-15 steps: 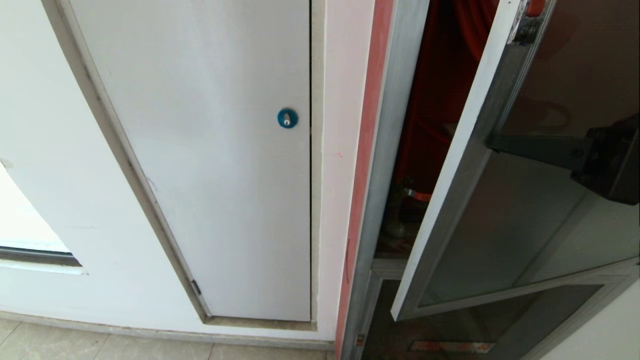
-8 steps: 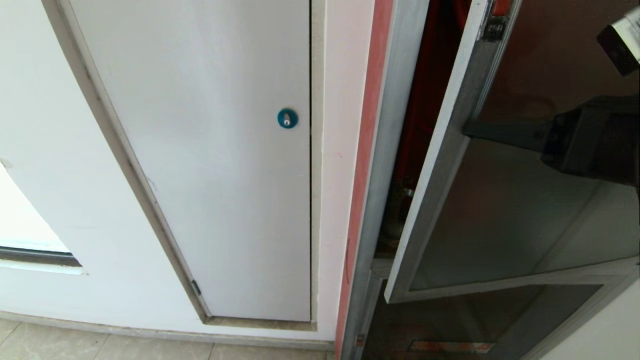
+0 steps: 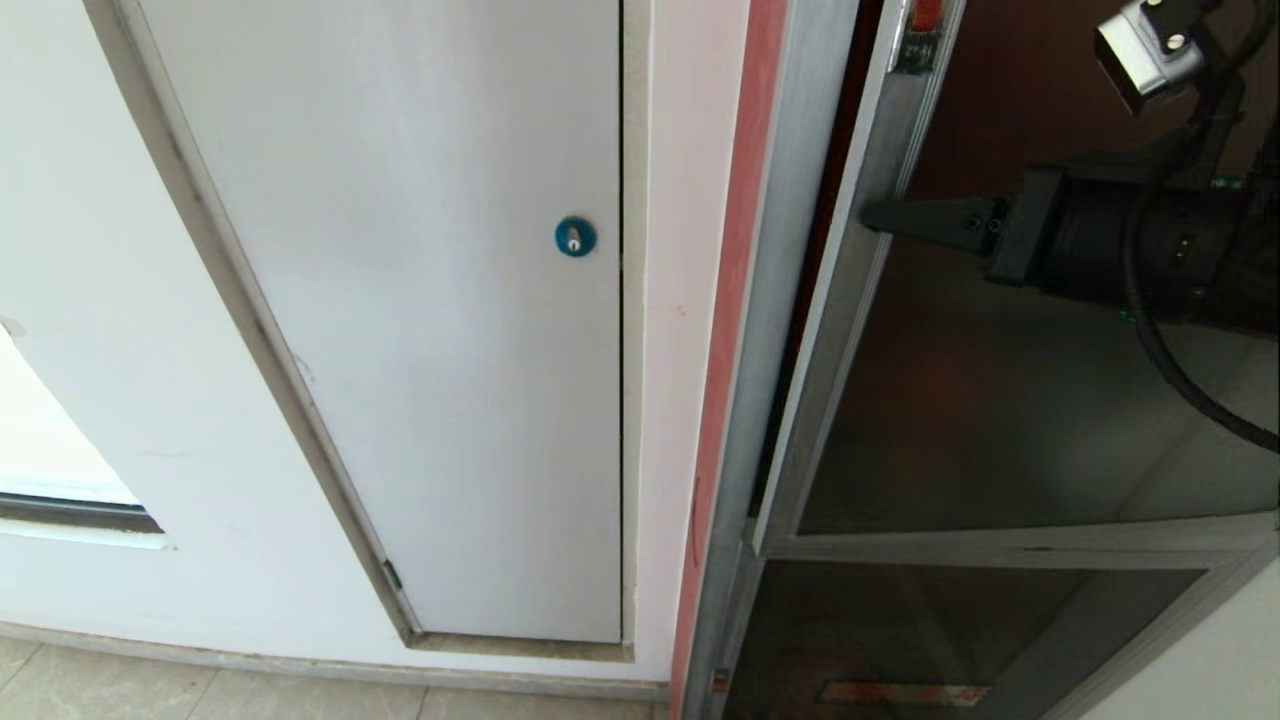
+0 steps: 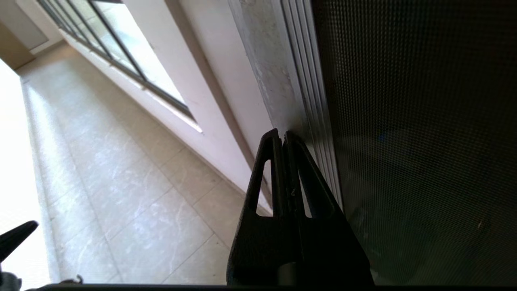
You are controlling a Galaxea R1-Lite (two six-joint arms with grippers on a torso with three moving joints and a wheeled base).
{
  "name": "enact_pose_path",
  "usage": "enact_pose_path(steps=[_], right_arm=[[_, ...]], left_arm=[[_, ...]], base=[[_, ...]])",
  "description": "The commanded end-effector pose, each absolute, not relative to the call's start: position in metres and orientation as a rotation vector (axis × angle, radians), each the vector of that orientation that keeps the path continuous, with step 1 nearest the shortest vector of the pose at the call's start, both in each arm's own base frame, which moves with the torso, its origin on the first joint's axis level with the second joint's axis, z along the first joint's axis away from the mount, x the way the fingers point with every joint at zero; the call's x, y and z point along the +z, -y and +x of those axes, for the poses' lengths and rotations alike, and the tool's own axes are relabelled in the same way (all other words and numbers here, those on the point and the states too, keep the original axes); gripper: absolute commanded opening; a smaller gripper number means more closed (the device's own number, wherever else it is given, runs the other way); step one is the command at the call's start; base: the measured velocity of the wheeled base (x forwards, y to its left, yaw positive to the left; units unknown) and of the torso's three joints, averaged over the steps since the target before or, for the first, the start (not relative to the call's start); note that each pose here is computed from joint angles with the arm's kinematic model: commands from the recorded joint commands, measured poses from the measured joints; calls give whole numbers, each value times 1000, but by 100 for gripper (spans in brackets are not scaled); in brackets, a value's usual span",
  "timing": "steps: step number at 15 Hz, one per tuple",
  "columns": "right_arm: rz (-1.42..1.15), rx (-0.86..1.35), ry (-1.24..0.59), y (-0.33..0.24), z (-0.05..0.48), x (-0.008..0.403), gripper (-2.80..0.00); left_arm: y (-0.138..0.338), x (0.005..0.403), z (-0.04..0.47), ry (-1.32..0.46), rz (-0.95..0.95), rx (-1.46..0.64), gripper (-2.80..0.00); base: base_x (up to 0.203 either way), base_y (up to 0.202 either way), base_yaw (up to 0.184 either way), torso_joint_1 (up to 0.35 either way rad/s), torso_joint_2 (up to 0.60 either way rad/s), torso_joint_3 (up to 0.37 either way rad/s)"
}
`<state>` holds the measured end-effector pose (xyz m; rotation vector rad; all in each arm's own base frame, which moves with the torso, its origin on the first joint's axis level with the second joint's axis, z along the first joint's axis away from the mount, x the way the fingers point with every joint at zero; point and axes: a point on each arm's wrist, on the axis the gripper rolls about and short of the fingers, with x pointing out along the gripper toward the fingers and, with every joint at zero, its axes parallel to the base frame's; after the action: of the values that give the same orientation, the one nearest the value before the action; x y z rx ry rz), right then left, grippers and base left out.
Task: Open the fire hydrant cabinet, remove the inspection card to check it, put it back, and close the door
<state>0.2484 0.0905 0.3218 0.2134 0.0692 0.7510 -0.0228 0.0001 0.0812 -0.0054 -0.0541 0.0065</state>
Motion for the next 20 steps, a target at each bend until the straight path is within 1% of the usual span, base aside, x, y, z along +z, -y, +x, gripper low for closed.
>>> enact_pose_path(steps=[1, 20], right_arm=[[215, 739, -85, -96, 261, 317, -280], [219, 594, -36, -102, 306, 324, -280]], left_arm=[[0, 76, -21, 34, -6, 8, -280], [0, 76, -21, 34, -6, 8, -280]], base=[[0, 0, 0, 0, 0, 0], [0, 0, 0, 0, 0, 0]])
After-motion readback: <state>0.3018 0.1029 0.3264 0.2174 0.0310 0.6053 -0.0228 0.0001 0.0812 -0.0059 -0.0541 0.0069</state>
